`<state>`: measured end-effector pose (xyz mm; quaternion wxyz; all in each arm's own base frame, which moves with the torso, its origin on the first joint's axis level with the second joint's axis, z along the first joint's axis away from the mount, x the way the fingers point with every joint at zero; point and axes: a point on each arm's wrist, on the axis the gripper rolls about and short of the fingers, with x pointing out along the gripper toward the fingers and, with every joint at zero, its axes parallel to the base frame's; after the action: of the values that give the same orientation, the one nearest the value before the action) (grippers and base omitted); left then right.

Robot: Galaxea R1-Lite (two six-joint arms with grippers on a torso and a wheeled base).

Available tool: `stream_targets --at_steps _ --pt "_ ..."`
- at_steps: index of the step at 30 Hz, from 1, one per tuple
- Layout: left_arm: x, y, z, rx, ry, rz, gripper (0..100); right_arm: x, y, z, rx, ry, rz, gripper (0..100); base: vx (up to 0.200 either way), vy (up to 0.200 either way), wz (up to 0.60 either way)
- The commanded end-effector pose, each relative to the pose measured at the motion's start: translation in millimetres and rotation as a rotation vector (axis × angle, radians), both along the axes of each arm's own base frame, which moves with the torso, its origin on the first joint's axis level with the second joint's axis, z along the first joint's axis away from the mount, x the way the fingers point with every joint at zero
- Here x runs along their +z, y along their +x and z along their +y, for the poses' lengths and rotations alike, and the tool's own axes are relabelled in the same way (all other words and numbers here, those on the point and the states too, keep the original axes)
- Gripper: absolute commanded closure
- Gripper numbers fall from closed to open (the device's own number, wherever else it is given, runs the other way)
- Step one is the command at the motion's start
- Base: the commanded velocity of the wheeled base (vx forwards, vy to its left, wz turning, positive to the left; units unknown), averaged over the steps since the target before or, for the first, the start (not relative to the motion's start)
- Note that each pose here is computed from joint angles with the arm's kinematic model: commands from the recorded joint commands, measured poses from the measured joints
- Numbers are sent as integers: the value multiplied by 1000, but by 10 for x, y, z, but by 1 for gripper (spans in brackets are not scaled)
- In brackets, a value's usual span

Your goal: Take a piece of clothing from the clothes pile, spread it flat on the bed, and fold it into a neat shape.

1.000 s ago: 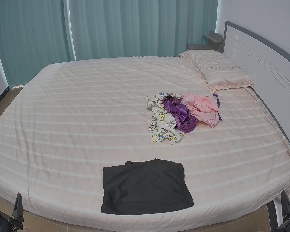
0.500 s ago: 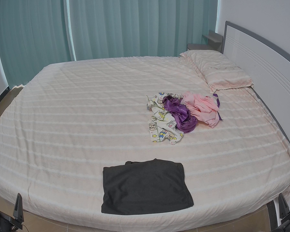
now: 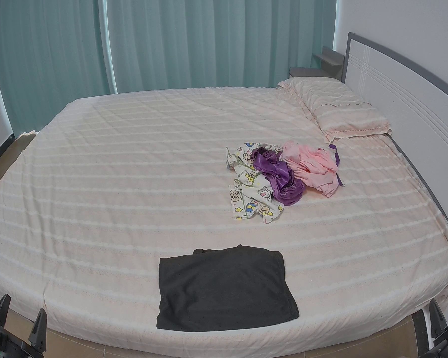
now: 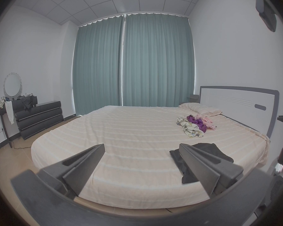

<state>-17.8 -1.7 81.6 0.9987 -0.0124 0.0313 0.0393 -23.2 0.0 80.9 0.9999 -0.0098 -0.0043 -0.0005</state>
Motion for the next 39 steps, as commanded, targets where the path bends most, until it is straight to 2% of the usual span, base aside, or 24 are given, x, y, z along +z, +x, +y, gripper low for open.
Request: stream_targets --at_steps 1,6,19,23,39 --pt "-42 14 2 4 -4 20 0 -50 4 0 -1 4 4 0 0 0 0" --pt "-42 14 8 29 -10 20 0 -50 4 -1 4 6 4 0 0 0 0" --pt "-39 13 6 19 11 17 0 -48 4 1 12 29 3 0 0 0 0" --pt "-41 13 6 19 11 19 0 -50 4 1 13 9 4 0 0 0 0" --pt "-39 13 6 19 11 17 0 -50 4 1 13 9 4 0 0 0 0"
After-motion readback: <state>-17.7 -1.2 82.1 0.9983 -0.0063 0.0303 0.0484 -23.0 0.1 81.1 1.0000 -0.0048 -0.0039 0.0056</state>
